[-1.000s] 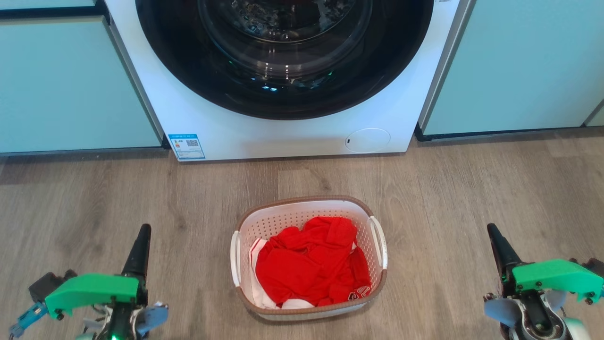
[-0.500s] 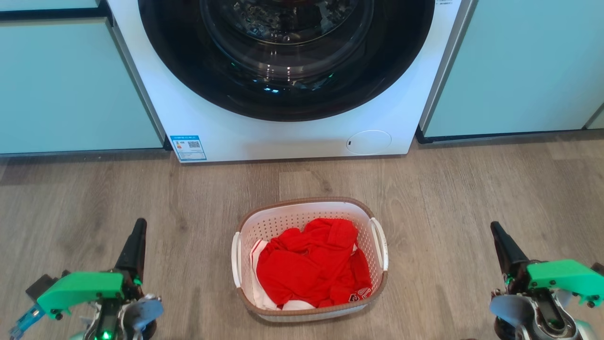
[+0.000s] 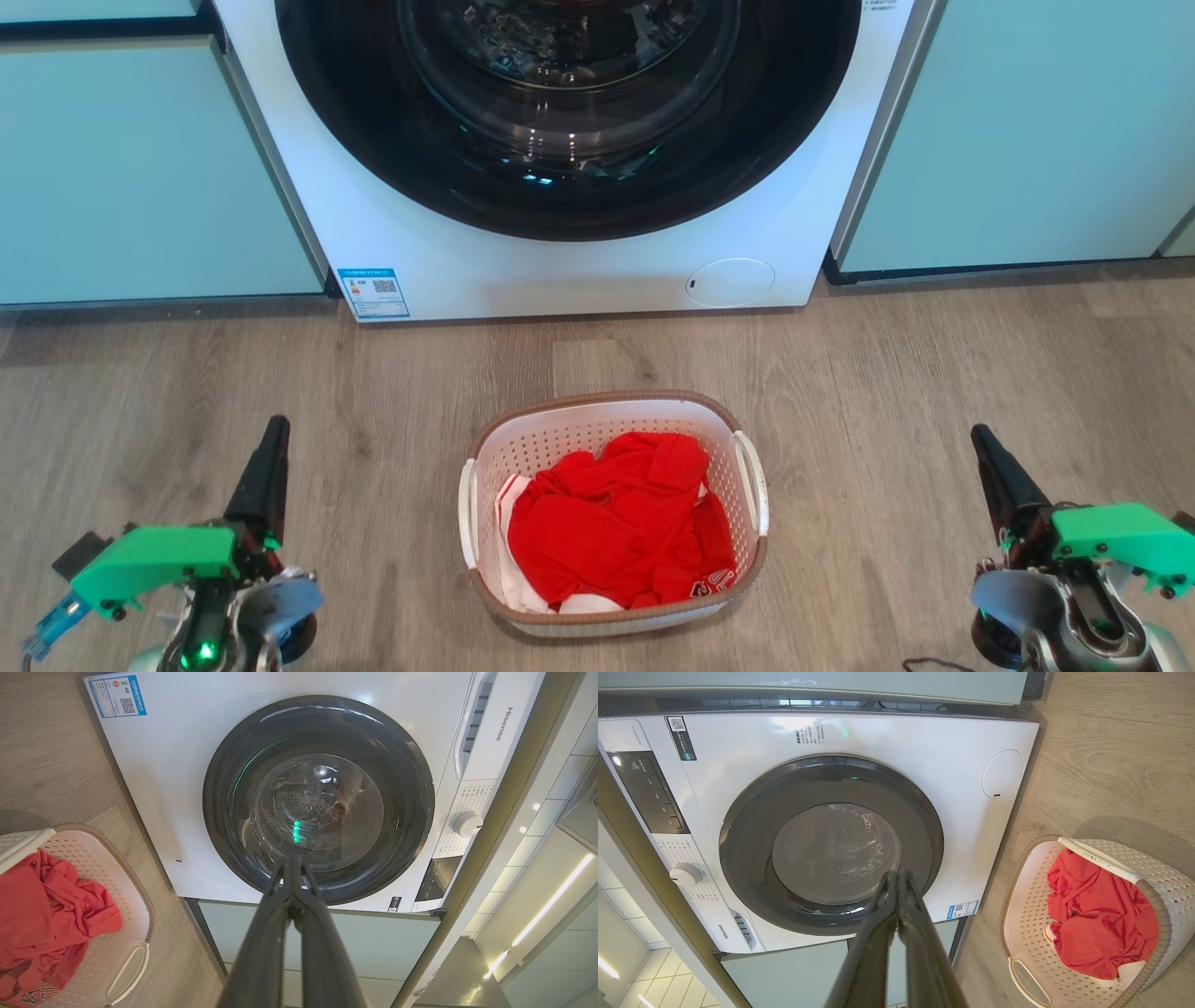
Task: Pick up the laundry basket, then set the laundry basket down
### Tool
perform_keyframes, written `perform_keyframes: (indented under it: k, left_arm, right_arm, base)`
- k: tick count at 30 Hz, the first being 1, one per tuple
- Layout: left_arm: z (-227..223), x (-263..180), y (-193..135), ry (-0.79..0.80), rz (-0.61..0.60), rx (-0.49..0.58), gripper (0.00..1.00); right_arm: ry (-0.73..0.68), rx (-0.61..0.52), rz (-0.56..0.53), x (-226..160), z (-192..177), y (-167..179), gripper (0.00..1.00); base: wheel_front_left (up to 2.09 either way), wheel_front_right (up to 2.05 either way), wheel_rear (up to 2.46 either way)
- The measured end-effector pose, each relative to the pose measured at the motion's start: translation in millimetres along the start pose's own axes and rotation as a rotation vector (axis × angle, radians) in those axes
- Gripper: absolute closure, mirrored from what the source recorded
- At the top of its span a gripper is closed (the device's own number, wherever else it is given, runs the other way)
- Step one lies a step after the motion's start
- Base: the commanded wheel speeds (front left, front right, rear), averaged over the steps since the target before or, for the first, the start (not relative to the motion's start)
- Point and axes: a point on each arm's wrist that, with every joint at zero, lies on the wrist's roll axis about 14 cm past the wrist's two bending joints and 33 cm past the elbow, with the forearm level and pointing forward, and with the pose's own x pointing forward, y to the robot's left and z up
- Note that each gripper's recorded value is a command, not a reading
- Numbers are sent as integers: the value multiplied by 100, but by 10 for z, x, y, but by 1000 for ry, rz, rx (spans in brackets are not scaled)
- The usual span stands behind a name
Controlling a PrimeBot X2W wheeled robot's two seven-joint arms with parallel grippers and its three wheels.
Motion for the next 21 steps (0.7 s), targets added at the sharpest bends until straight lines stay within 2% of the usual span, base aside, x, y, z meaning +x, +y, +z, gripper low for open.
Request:
perform_keyframes:
  k: [21]
  left_arm:
    - [8, 0, -1, -3, 0, -2, 100]
  right_arm:
    - [-1, 1, 0, -1, 11, 1, 100]
  base:
    - [0, 0, 0]
